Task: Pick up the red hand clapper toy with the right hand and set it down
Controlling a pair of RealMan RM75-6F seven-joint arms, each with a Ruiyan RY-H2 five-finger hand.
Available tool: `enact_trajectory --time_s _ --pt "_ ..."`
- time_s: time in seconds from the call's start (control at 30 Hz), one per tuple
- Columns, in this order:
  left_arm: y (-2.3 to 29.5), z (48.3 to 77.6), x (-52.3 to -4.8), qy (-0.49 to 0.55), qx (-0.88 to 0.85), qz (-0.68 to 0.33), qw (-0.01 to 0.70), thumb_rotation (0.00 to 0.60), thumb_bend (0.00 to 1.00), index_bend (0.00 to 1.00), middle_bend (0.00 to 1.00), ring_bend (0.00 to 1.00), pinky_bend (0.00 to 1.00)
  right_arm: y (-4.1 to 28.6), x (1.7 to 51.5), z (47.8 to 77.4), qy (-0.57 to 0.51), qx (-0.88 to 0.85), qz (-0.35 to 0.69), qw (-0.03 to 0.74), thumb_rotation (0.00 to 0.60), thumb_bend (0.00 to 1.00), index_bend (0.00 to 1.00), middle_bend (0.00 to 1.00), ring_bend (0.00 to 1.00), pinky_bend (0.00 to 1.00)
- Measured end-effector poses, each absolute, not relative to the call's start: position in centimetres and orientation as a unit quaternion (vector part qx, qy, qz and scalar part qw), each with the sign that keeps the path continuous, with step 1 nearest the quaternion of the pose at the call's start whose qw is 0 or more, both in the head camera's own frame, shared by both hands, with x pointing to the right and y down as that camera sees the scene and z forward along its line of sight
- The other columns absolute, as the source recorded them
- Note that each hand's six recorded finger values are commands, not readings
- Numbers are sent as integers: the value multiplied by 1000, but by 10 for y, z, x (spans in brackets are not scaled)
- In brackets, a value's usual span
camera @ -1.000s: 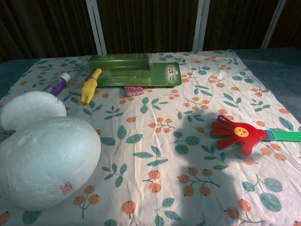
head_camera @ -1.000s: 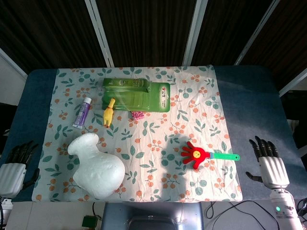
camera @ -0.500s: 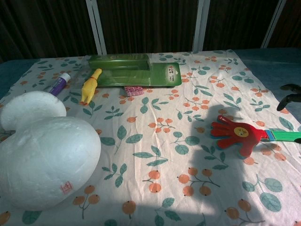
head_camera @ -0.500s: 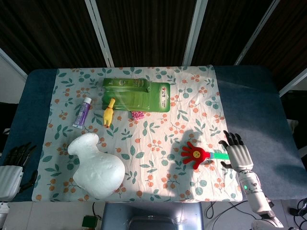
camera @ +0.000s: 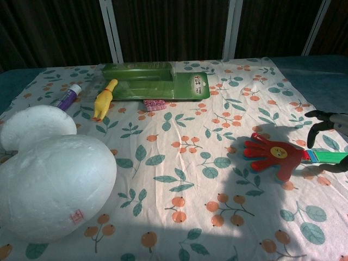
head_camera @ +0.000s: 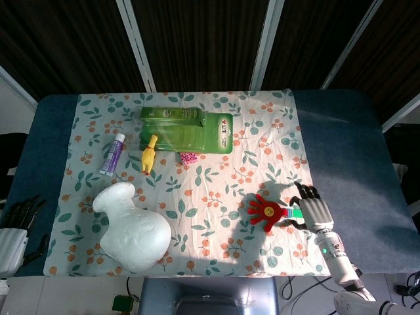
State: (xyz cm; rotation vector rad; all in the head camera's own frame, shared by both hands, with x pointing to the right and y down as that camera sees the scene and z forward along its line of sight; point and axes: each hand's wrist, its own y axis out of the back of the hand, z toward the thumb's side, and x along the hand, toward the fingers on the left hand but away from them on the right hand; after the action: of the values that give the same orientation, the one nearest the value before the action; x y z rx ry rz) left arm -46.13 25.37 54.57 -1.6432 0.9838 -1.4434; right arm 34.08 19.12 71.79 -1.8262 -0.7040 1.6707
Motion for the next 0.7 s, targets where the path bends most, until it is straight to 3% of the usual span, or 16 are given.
enact_trajectory --time_s 0.27,0.4,0.7 --pt "253 544 -462 386 -637 -560 364 600 455 38 0 0 89 195 345 724 -256 -678 635 269 600 382 541 0 0 0" --pt "253 544 -463 386 -636 -560 364 600 455 38 0 0 88 195 343 724 -258 -681 631 268 600 409 606 2 0 0" --pt "253 542 -463 389 -636 -558 364 600 456 38 0 0 88 193 342 723 -267 -681 629 264 600 448 724 142 0 0"
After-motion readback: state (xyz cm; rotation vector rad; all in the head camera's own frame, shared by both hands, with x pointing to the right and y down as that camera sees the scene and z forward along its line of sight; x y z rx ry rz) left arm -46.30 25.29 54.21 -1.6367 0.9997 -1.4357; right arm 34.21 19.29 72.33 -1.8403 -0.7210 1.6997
